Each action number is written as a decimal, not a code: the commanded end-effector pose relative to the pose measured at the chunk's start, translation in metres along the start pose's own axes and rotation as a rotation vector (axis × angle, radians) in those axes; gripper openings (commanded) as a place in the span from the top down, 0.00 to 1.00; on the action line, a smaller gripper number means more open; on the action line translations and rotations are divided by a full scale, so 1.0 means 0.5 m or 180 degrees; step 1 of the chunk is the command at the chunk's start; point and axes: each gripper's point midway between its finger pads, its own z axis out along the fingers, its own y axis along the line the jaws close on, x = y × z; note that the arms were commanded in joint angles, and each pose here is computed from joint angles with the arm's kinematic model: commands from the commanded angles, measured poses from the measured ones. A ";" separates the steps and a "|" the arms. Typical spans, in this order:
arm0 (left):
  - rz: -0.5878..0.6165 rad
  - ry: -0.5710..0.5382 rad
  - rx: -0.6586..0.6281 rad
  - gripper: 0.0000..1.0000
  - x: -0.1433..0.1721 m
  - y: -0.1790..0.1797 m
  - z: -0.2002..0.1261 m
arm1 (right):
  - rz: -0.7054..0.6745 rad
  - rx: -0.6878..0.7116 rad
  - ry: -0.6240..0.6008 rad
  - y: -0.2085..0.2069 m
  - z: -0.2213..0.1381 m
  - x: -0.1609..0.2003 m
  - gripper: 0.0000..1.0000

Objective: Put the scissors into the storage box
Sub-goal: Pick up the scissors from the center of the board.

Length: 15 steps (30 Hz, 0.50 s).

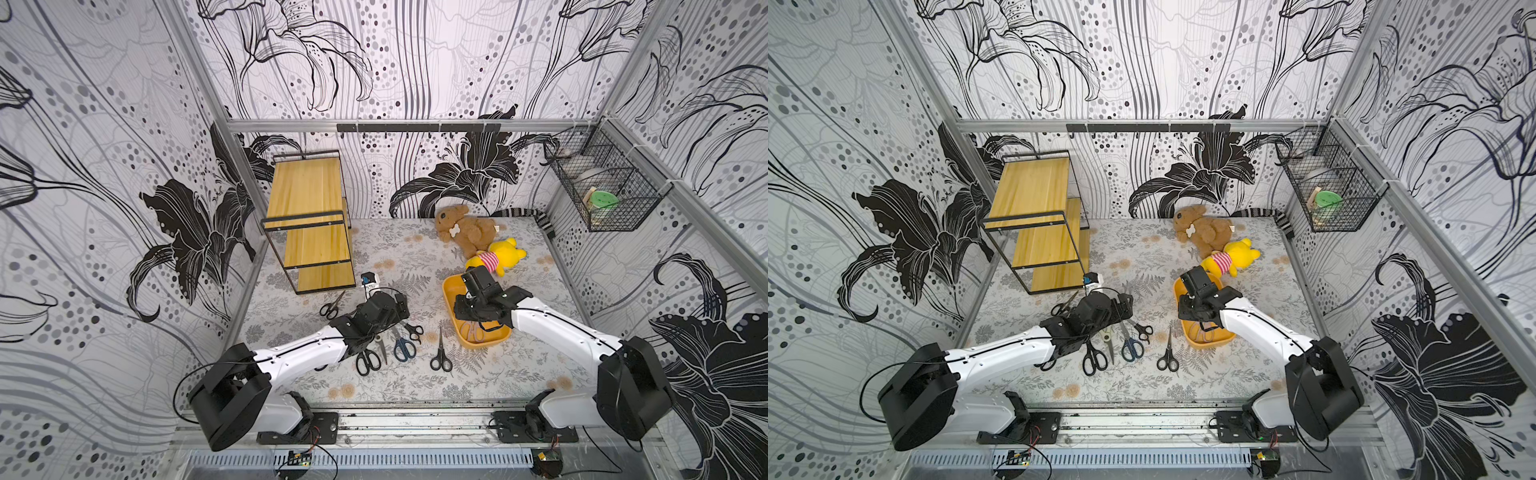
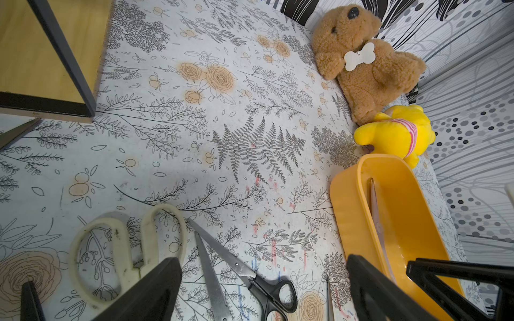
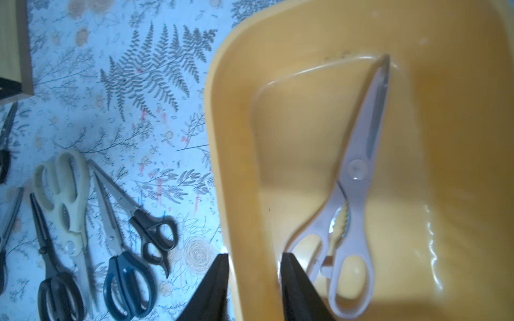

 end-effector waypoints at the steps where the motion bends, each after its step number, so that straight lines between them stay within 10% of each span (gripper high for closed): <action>1: -0.0087 -0.0097 0.0005 0.03 -0.011 0.004 -0.007 | -0.0174 0.0004 0.0104 0.037 -0.021 0.028 0.64; 15: -0.0146 -0.0082 -0.0018 0.03 -0.004 0.011 -0.002 | -0.0795 -0.0053 0.0772 0.069 -0.014 0.227 0.67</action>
